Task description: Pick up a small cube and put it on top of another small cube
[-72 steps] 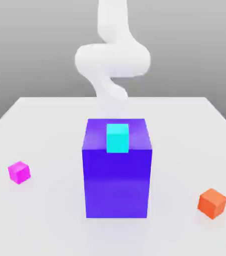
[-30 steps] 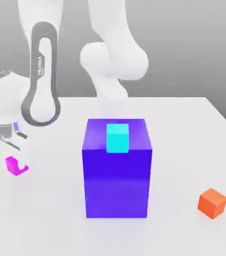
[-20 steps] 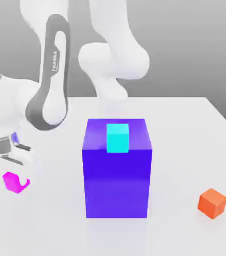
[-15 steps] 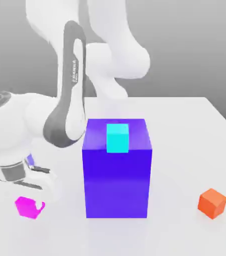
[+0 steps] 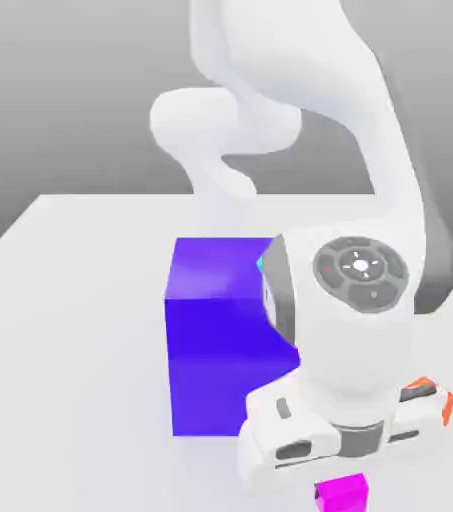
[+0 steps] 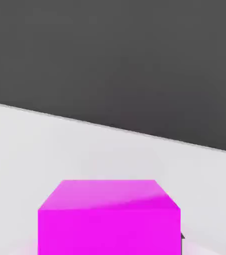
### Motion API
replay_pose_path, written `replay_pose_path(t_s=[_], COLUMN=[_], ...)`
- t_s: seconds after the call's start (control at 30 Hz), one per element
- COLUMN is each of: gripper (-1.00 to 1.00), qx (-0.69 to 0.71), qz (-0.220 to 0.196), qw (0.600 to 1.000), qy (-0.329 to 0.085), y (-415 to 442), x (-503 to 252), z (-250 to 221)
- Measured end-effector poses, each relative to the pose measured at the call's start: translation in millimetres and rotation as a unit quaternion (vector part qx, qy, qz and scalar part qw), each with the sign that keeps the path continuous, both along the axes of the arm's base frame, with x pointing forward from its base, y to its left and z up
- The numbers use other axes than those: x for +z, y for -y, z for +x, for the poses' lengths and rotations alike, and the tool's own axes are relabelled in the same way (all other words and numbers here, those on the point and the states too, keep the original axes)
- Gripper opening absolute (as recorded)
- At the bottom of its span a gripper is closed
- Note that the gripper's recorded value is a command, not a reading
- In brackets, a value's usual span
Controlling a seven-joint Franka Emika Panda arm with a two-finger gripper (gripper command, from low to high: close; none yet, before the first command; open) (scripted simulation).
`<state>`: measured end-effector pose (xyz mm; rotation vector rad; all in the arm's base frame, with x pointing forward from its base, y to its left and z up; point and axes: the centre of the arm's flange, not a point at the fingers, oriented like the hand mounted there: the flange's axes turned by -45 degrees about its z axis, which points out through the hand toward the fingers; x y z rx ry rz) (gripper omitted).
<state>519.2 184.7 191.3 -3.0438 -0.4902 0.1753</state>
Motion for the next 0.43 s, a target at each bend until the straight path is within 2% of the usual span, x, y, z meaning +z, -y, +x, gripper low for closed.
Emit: replay_pose_path(t_s=[0.2,0.3,0.33,0.43], gripper=[-1.00,-1.00,1.00,1.00], qx=[0.116,0.129,0.130,0.130], qz=[-0.008,-0.008,-0.009,-0.009], qw=[0.992,0.990,0.990,0.990], qy=[0.053,0.061,0.061,0.061], y=[-145.4,-162.4,-163.5,-163.5], x=[40.2,4.6,-6.1,-6.1], z=[-49.2,-57.1,-58.2,-58.2])
